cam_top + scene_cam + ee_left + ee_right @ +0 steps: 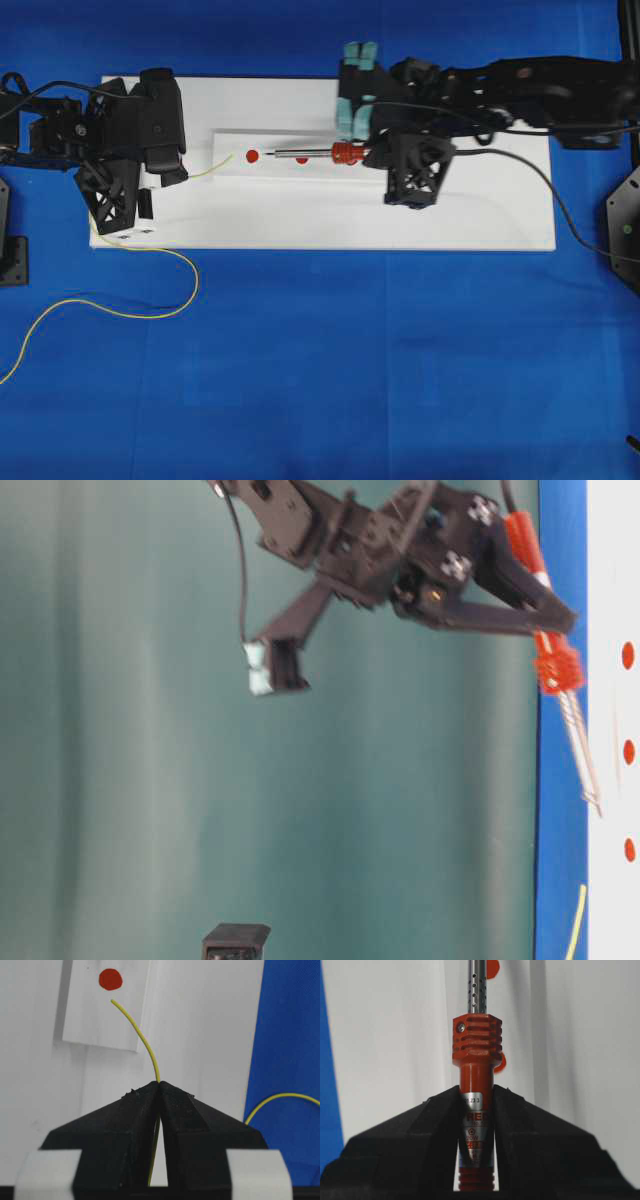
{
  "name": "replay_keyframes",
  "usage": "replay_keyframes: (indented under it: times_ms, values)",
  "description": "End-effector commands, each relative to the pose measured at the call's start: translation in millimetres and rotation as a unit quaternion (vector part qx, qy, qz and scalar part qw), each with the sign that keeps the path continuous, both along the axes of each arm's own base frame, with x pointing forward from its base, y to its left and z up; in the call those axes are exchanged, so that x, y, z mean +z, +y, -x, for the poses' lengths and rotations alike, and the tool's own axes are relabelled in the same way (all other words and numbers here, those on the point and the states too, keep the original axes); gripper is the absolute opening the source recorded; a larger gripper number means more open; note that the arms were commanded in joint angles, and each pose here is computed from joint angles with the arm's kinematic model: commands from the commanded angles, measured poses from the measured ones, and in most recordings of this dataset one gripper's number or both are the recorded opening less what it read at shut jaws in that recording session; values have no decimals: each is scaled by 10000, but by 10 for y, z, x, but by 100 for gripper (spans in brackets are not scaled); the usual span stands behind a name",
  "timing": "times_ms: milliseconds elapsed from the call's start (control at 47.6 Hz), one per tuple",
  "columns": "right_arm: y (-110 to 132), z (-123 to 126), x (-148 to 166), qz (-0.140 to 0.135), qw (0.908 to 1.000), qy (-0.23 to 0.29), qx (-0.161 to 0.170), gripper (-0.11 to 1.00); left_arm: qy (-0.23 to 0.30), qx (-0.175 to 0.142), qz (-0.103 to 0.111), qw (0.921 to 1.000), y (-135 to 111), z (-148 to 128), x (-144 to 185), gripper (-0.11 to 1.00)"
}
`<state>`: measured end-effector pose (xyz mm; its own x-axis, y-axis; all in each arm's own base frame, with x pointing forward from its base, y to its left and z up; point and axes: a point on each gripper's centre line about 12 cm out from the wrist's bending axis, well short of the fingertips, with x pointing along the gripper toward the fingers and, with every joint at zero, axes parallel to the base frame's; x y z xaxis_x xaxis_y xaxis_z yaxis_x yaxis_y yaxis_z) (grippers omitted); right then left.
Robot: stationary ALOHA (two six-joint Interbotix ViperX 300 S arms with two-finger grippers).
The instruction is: Touch the tip of the soldering iron to the tip of the solder at the mark.
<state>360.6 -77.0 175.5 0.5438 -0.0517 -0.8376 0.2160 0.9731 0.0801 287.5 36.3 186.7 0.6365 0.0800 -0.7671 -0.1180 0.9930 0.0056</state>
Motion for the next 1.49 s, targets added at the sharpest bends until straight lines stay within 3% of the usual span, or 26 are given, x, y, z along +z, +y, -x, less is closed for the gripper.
replay_keyframes:
  times_ms: [0,252,630,777,1093,1471]
  values:
    - [19,108,187,56,9996,-261,-25,6,-167,-4,-28,9999,5,-39,86,2]
    - [88,408,176,15,9995,-293,-120,6,-212,-11,-33,9998,3,-56,95,2]
    - [89,450,177,69,9992,-364,-132,6,-307,6,-20,9995,6,-93,124,2]
    - [88,449,175,74,9992,-378,-135,6,-388,62,86,9992,-16,-269,166,2]
    - [96,482,129,55,9994,-311,-141,6,-319,28,92,9994,4,-684,150,2]
    - [90,499,91,120,9992,-365,-138,6,-60,72,112,9999,55,-846,-67,2]
